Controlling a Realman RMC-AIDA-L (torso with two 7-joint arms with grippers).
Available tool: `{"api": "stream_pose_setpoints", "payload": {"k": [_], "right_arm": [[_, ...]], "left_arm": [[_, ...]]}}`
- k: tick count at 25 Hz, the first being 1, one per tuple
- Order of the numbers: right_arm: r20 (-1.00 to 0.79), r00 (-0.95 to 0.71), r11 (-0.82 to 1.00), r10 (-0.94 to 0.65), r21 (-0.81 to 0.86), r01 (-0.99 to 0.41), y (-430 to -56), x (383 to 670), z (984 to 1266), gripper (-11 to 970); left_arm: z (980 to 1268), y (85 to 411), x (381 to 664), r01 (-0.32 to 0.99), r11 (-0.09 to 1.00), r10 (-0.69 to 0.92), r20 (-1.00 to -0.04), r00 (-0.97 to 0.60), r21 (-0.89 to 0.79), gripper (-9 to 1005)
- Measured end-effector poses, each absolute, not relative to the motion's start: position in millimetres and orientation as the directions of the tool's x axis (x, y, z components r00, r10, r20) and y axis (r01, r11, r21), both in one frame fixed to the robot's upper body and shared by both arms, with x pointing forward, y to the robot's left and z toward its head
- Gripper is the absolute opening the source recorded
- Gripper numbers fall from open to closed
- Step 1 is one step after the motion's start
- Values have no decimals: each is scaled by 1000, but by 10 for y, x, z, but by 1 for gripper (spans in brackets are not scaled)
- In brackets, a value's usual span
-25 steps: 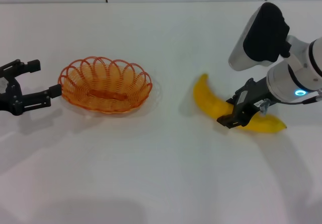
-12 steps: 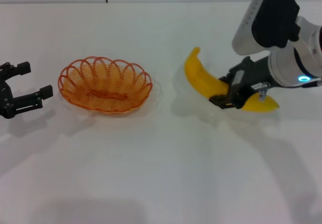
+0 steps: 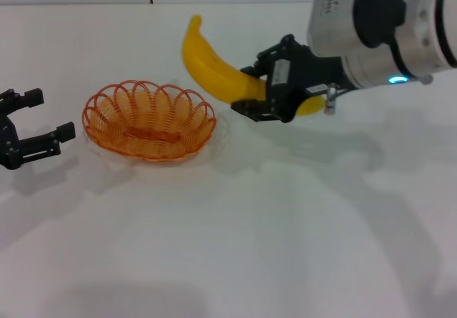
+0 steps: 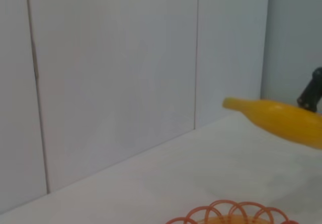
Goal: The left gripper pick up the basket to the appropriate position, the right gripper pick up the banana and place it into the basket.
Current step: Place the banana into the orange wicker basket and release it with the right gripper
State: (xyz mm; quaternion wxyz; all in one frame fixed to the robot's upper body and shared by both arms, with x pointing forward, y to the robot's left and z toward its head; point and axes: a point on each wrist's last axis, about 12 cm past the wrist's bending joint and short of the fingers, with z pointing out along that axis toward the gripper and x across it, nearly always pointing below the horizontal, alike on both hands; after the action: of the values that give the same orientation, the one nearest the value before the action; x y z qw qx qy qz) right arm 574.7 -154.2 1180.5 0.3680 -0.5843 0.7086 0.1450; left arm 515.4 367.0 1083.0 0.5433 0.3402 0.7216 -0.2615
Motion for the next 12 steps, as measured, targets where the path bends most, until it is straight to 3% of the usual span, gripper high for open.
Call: {"api": "stream_pose_setpoints", "payload": {"k": [12], "right_arm": [[-665, 23, 216, -746, -275, -937, -1149, 5998, 11685, 484]], "left_arm": [[10763, 3627, 5102, 786, 619, 227, -959, -172, 6, 900]]}}
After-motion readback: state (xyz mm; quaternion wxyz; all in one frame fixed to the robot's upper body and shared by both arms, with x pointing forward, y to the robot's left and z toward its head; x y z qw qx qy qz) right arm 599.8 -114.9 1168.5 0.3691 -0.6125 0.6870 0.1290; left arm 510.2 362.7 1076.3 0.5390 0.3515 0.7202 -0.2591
